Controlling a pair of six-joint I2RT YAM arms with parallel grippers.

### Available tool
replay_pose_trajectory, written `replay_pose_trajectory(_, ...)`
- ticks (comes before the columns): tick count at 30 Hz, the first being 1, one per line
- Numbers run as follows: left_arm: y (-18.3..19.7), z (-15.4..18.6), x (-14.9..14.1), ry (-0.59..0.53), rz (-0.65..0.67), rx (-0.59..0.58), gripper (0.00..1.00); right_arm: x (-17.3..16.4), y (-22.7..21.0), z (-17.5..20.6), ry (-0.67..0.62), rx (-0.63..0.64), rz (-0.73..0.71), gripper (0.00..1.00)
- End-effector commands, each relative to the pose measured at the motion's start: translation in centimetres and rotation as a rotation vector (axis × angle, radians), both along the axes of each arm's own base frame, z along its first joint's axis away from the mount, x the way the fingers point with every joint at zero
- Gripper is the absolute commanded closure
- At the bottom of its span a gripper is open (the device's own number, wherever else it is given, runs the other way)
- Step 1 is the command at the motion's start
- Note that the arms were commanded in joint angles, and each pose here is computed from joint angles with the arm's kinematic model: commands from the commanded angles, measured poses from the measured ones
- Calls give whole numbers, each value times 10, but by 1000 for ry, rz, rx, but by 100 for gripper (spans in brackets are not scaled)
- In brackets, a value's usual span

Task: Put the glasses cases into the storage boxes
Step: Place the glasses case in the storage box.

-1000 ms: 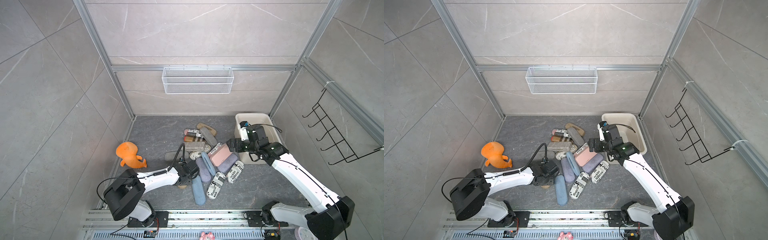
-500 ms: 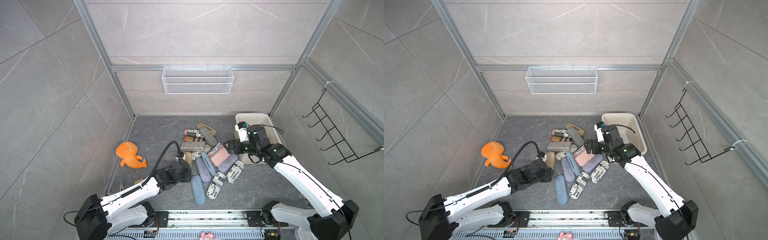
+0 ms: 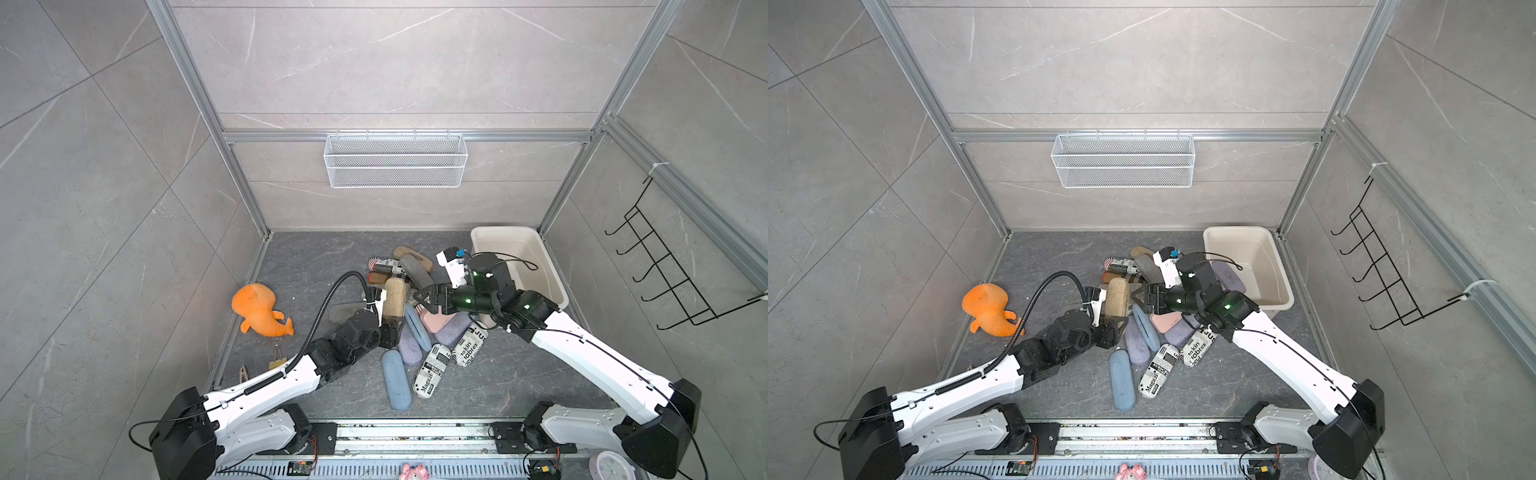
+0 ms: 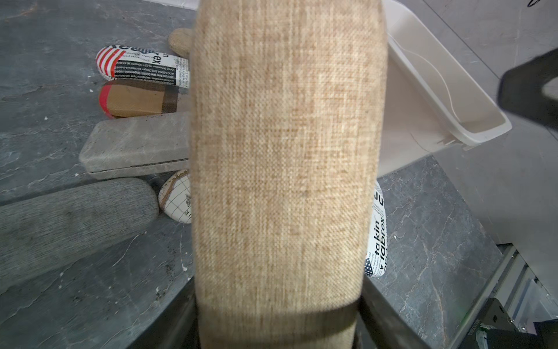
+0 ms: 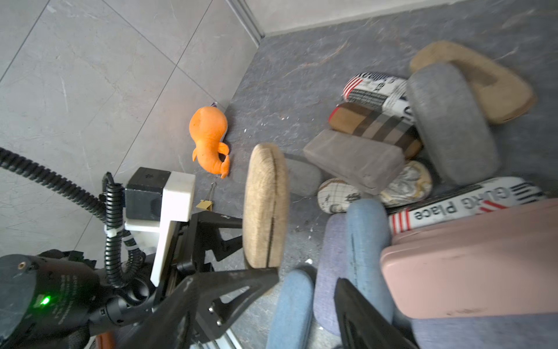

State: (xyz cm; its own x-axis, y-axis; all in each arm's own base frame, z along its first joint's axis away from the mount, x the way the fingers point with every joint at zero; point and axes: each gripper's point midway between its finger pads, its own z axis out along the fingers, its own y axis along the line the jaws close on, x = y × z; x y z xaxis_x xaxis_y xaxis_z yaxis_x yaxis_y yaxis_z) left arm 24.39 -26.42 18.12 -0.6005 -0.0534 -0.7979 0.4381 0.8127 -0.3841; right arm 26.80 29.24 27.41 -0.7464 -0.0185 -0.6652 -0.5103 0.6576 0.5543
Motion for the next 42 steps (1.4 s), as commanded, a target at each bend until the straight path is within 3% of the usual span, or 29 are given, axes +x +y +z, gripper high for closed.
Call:
replay_pose_trajectory(1, -16, 41, 2, -91, -39, -148, 41, 2, 20, 16, -22, 64, 20, 30)
replay_pose_trajectory(11, -15, 44, -6, -84, -52, -227, 42, 12, 43, 9, -26, 61, 3, 40)
replay_pose_trajectory(21, -7, 49, -11, -102, -45, -251, 42, 18, 42, -5, -25, -5, -54, 41)
replay_pose_trajectory(29, -6, 55, -10, -121, -43, -262, 42, 13, 63, -13, 10, 18, 18, 44)
replay_pose_trajectory(35, -7, 53, -10, -120, -40, -271, 42, 9, 65, -14, 11, 26, 28, 59)
replay_pose_trajectory(39, -6, 50, -9, -117, -37, -271, 41, 8, 66, -12, 12, 33, 30, 63)
replay_pose_trajectory(42, -5, 46, -9, -106, -28, -264, 32, 9, 65, -9, -1, 33, 27, 65)
